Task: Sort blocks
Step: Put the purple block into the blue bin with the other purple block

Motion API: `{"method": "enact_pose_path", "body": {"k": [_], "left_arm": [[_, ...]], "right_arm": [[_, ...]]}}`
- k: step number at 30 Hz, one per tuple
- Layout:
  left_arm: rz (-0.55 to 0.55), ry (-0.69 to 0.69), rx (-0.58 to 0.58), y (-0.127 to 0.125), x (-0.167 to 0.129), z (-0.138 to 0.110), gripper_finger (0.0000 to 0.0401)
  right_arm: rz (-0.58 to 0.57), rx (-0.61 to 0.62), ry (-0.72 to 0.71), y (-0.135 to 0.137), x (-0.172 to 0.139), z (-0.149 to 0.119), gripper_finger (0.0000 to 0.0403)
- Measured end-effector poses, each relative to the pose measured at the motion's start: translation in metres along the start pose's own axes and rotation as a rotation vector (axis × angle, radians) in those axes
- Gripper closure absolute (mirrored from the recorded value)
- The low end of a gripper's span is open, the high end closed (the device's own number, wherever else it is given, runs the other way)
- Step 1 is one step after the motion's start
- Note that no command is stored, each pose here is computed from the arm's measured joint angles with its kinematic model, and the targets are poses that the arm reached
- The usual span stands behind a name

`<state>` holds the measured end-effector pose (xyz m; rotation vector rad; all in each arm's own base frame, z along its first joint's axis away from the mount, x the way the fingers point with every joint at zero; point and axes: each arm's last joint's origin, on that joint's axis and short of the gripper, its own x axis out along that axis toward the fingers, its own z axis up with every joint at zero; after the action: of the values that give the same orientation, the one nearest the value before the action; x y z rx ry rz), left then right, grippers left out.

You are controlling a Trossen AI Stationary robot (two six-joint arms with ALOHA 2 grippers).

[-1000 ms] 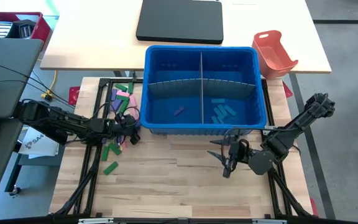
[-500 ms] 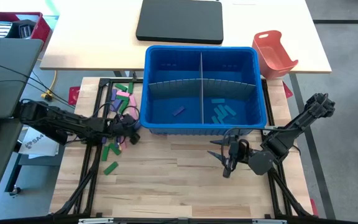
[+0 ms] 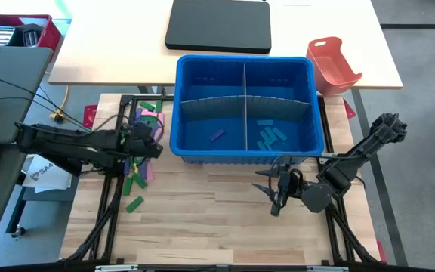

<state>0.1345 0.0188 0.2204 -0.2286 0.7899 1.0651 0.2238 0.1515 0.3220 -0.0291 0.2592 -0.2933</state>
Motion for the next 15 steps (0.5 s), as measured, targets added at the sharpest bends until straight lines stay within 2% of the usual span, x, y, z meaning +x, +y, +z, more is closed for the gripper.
{"method": "enact_pose_path", "body": {"k": [4,7,13,15], "left_arm": [[-0.012,-0.133,-0.036,0.003,-0.022,0.029,0.0304],[-0.075,-0.237,-0.020,0.000,-0.039,0.054,0.0304],[-0.396,-0.516,0.111,-0.024,-0.069,0.097,0.0304],[-0.484,-0.571,0.113,-0.033,-0.073,0.106,0.0304]], "right_arm": [[0.000,-0.001,0.001,0.000,0.000,0.000,0.0234],[0.000,-0.001,0.001,0.000,0.000,0.000,0.0234],[0.000,-0.001,0.001,0.000,0.000,0.000,0.0234],[0.000,-0.001,0.001,0.000,0.000,0.000,0.0234]]}}
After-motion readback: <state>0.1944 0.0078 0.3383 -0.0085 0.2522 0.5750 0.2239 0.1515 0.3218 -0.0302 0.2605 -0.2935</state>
